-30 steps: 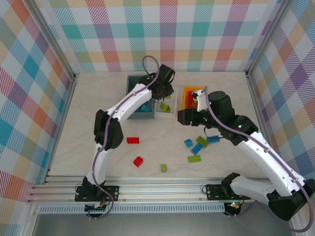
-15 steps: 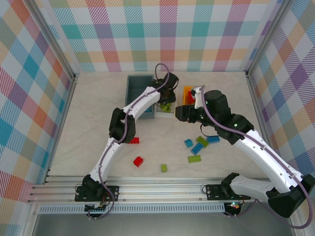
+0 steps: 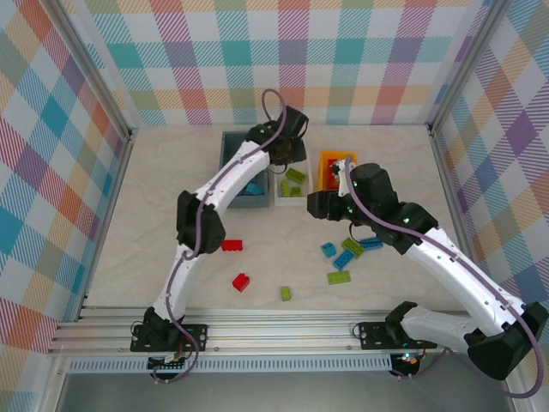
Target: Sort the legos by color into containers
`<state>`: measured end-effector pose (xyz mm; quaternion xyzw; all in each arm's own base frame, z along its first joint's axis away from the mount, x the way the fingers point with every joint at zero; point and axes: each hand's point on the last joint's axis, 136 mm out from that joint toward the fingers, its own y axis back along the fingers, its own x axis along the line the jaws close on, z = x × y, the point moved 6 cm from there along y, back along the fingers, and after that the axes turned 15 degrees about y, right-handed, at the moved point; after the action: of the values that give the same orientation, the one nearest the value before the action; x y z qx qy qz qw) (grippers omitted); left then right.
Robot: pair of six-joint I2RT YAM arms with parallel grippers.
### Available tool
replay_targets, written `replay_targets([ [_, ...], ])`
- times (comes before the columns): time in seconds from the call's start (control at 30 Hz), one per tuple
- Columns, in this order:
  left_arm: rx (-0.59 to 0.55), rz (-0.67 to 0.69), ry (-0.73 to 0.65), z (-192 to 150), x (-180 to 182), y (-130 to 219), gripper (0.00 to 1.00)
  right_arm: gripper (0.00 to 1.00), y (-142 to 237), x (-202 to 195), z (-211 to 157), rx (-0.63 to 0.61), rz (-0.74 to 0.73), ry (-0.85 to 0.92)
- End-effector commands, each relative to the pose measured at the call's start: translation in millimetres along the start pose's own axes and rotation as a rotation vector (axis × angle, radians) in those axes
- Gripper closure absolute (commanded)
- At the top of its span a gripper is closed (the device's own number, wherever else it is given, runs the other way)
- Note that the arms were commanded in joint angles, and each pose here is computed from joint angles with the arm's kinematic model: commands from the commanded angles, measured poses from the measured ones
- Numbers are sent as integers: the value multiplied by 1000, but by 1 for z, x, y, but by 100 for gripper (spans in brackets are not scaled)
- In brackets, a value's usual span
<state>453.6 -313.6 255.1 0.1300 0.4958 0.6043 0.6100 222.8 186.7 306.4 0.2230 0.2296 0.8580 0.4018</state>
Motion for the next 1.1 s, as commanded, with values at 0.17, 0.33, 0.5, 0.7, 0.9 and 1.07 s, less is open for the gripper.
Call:
replay_targets([
  [0.17,-250,-108,95,25,30,193,58,41,-29,25,-42,207,-28,104],
  [0.33,-241,-183,139,-5,85,256,58,41,-48,55,-55,263,3,199],
  [0.5,-168,-182,166,-48,152,285,59,33,-80,105,-69,367,159,381],
  [0.7,-192,-217,271,-90,230,306,60,22,-140,140,-86,464,275,611],
  [0.9,-258,-252,332,-110,278,325,59,17,-201,153,-88,523,270,770],
  [1.07,-278,-254,350,-115,294,333,59,17,-246,149,-96,578,203,846],
])
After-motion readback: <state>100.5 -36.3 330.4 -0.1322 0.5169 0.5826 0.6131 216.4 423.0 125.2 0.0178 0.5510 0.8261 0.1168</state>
